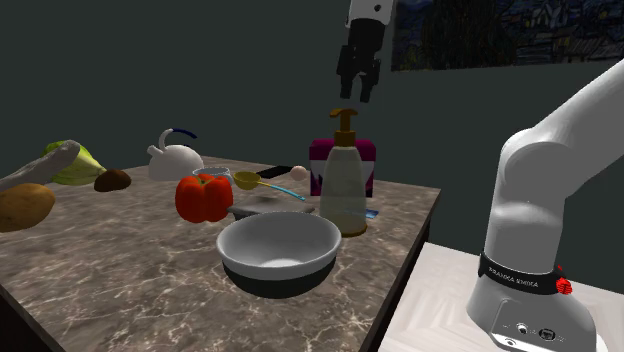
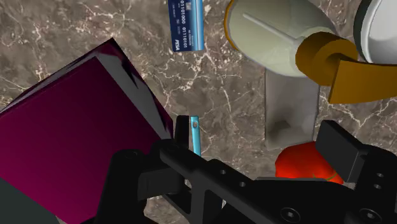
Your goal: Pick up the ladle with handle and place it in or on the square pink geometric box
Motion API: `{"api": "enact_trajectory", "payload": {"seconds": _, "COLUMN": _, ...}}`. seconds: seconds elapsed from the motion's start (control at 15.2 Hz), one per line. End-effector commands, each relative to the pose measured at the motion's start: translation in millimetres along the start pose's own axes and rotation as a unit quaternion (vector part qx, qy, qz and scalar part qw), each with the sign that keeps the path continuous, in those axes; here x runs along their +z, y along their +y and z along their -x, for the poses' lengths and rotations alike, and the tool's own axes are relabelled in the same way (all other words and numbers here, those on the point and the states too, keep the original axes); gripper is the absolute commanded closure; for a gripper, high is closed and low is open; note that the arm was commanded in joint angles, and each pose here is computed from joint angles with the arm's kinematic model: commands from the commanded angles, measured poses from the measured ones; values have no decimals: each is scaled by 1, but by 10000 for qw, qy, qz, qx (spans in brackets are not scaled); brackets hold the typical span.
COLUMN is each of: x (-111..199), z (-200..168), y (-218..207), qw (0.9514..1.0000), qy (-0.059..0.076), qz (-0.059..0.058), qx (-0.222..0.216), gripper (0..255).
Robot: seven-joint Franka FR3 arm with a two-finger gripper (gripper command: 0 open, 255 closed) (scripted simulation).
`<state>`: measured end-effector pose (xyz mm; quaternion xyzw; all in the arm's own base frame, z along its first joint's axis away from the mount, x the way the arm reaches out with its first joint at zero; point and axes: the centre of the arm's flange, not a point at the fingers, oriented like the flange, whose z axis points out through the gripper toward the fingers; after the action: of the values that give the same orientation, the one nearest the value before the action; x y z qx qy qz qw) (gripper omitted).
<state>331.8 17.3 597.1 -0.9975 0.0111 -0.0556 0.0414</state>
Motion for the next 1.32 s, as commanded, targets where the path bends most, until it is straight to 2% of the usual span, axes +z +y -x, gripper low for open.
{"api": "enact_trajectory", "payload": {"seconds": 0.0, "x": 0, "z": 0, "y": 0, "qw": 10000, "qy": 0, "qz": 0, "qx": 0, "gripper": 0}}
{"api": "enact_trajectory", "payload": {"seconds": 1.25, "x": 171, "z": -187, "y": -25, "qw": 9964, "qy": -84, "qz": 764, "qx": -347, "gripper": 0}}
